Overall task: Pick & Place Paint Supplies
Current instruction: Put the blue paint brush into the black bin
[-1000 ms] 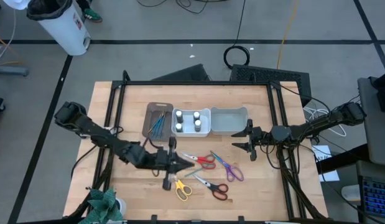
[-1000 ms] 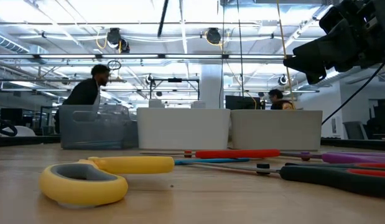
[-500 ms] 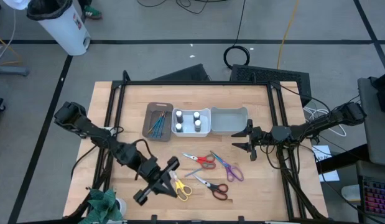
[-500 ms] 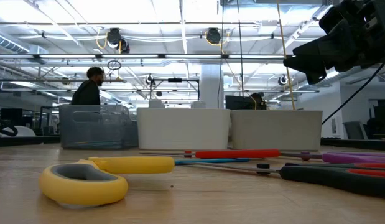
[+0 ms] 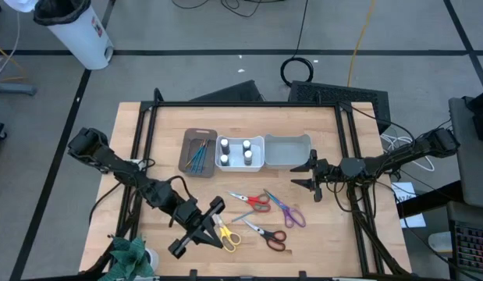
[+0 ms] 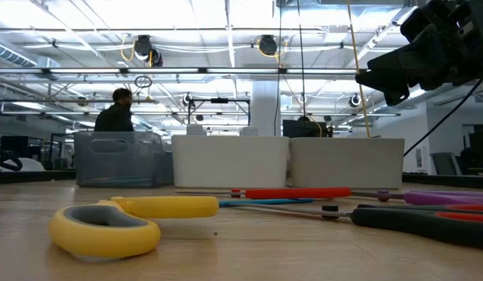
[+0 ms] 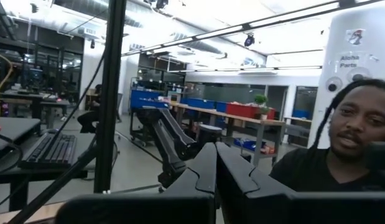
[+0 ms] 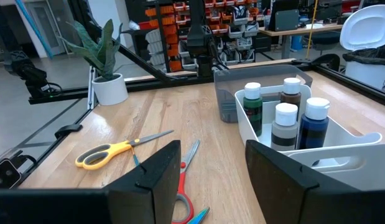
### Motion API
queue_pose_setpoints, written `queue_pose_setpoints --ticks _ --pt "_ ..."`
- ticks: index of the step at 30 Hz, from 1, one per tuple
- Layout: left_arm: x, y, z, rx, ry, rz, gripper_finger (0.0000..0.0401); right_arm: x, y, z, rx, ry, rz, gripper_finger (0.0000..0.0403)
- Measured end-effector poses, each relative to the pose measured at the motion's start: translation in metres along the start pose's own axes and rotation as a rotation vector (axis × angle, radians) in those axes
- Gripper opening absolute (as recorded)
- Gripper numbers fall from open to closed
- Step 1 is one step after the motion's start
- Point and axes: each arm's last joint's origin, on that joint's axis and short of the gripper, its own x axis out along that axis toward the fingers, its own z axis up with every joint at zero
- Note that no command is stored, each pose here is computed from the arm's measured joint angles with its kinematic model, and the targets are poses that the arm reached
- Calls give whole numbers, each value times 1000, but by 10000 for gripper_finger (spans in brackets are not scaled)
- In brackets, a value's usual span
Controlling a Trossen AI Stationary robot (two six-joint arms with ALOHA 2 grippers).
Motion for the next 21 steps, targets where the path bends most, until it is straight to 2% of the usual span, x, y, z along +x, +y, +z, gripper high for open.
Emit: queue_pose_setpoints --ticks 9,12,17,21 --pt "0 0 -1 20 14 9 0 0 0 0 0 0 0 171" --pt "0 1 -2 25 13 43 0 0 0 0 0 0 0 171" --pt "-1 5 -5 84 42 171 0 0 0 0 0 0 0 171" --pt "-2 10 -6 158 55 331 0 0 0 0 0 0 0 171"
